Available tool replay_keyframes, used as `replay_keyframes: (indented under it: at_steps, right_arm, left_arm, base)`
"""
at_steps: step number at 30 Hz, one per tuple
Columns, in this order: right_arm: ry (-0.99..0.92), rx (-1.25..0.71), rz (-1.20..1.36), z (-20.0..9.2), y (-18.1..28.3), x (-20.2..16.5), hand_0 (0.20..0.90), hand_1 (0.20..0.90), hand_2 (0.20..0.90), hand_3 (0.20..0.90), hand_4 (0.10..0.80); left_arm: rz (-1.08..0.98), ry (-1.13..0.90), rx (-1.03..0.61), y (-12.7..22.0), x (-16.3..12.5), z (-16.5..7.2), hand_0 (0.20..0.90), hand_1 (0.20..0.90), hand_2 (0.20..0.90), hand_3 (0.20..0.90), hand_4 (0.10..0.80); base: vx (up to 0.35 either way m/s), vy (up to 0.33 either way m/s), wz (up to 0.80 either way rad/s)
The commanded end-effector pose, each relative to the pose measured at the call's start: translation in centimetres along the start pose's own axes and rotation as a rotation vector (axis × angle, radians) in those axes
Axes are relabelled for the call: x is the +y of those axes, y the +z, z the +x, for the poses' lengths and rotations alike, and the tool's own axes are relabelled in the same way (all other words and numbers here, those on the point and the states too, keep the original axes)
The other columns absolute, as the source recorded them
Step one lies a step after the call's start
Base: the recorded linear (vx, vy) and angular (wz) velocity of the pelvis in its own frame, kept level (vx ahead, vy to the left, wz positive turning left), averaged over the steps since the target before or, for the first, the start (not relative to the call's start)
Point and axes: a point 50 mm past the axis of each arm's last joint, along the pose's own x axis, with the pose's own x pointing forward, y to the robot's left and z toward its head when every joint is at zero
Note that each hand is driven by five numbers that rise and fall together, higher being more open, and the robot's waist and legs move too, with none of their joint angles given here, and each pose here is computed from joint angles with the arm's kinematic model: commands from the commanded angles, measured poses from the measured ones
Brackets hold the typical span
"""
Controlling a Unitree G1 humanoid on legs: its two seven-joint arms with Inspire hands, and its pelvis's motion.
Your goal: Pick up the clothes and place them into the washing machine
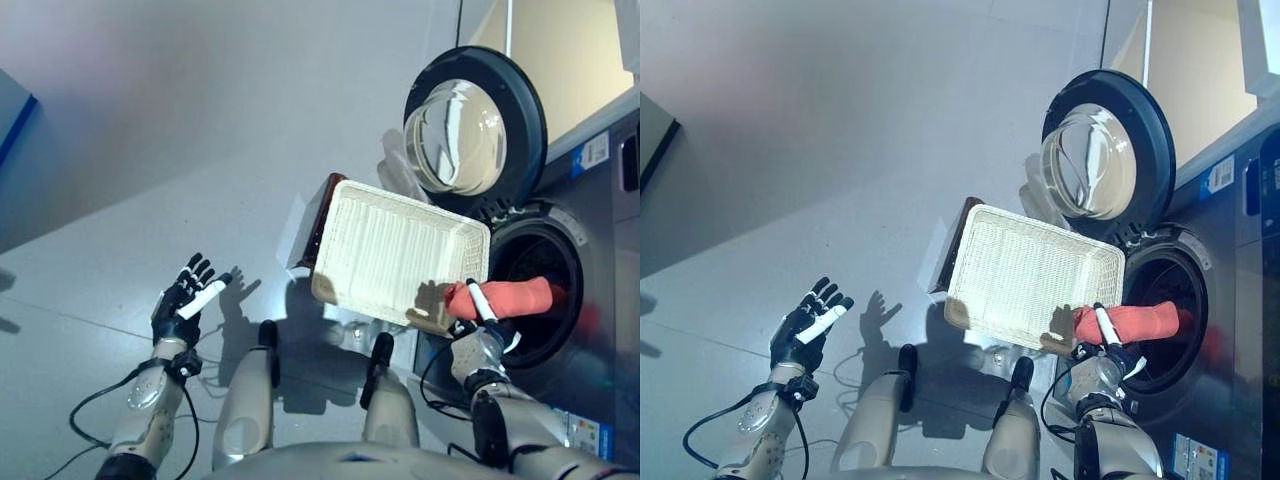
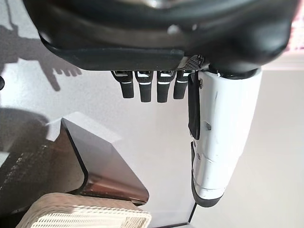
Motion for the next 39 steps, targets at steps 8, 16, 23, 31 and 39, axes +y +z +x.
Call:
replay_keyframes:
  at_steps: [8, 16, 23, 31, 39]
  right_arm:
    - [0.056, -0.283, 0.131, 0.6, 8.0, 2.7, 0.200, 0.200, 0.200, 0.200, 0.300]
    - [0.054, -0.345, 0.088, 0.6, 10.3, 3.6, 0.200, 0.200, 0.200, 0.200, 0.300]
    - [0.061, -0.415, 0.026, 0.4, 12.3, 4.5, 0.200, 0.200, 0.200, 0.200, 0.300]
    - [-0.016, -0.516, 0.001, 0.2, 17.0, 5.1, 0.200, 0.200, 0.200, 0.200, 0.300]
    - [-0.177, -0.464, 0.576, -0.4, 23.4, 3.2, 0.200, 0.200, 0.200, 0.200, 0.300]
  left_arm:
    - [-0.039, -0.075, -0.132, 1.8, -1.2, -1.0, 0.900, 0.900, 0.900, 0.900, 0.800]
    - [-0.051, -0.089, -0.099, 1.0, -1.3, -1.6, 0.900, 0.900, 0.900, 0.900, 0.800]
    - [-0.061, -0.095, -0.112, 1.3, -1.5, -2.0, 0.900, 0.900, 0.900, 0.900, 0.800]
    - [-0.049, -0.081, -0.099, 1.1, -1.1, -2.4, 0.900, 0.900, 0.900, 0.900, 0.800]
    - [-0.040, -0.128, -0.088, 1.4, -2.0, -2.4, 0.900, 0.900, 0.900, 0.900, 0.800]
  base:
    - [-0.083, 0.036, -0.08]
    - [-0.040, 0.021, -0.06]
    - [-0.020, 0.022, -0.04]
    - [0.003, 0.012, 0.00]
    - [0.013, 0.018, -0.01]
